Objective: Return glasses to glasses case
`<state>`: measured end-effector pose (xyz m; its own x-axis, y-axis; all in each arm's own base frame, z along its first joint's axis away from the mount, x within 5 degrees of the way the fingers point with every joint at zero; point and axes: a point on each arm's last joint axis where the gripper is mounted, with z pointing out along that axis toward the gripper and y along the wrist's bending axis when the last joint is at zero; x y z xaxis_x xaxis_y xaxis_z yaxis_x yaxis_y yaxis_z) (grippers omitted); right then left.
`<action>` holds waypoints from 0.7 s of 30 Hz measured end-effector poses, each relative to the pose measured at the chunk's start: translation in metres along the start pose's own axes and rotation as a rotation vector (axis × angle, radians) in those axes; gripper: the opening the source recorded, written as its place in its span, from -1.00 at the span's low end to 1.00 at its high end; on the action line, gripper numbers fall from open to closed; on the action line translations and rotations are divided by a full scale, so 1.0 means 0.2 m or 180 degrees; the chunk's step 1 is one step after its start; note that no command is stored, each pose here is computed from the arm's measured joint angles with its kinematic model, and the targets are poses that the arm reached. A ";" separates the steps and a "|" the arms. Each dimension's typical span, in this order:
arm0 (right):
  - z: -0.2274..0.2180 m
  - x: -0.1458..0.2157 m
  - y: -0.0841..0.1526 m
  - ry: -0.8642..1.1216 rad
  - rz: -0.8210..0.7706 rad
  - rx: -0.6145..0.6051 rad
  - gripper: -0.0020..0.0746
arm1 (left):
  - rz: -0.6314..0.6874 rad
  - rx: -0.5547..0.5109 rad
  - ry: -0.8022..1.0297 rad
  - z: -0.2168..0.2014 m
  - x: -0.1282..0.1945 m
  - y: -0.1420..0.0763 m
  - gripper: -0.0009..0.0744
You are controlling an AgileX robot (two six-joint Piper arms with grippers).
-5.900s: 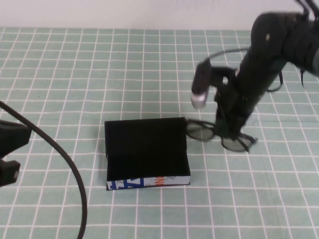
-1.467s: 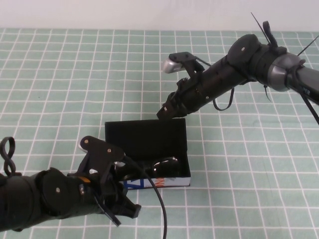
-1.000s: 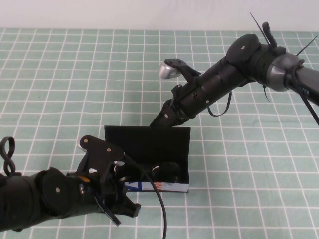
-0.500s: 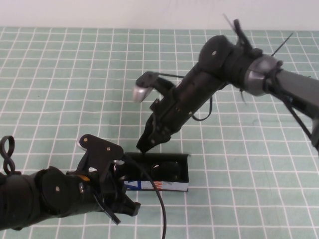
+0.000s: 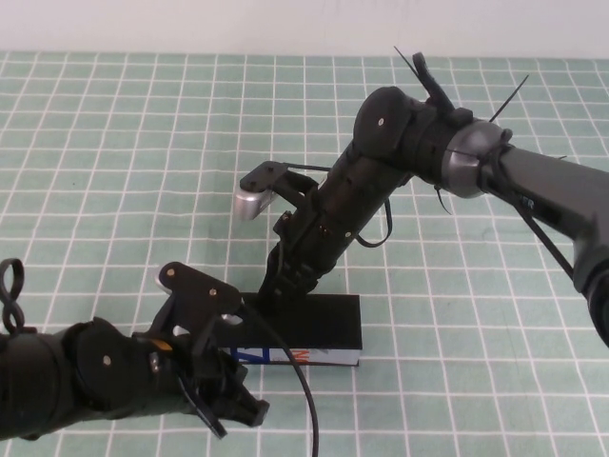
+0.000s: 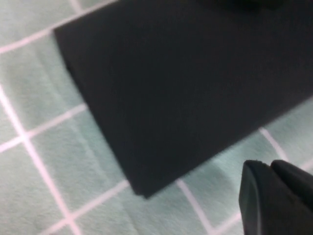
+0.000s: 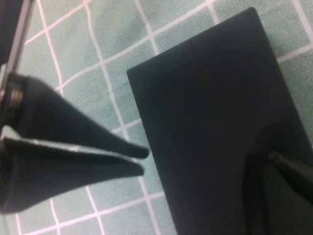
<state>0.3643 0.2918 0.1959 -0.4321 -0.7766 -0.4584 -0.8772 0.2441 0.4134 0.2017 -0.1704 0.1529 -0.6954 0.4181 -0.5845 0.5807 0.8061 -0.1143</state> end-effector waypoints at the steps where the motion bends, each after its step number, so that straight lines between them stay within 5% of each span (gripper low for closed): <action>1: 0.00 0.00 0.00 0.0000 0.0008 0.0000 -0.98 | 0.0039 0.0029 0.0002 -0.01 0.00 0.00 -0.98; 10: -0.15 -0.03 0.07 0.0050 -0.0165 0.0413 -0.98 | 0.0445 0.0253 -0.0585 -0.30 -0.09 -0.06 -0.98; 21: -1.00 -0.04 0.47 -0.0823 0.0022 0.1798 -0.98 | 0.1160 0.0259 -0.2185 -0.98 -0.13 -0.12 -0.98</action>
<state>0.3259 0.2048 0.3949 -0.4129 -0.6253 -0.6622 -0.8188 0.5732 -0.0308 0.1230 -0.1196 0.3285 -0.0527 0.2764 -0.9596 0.7698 0.6233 0.1372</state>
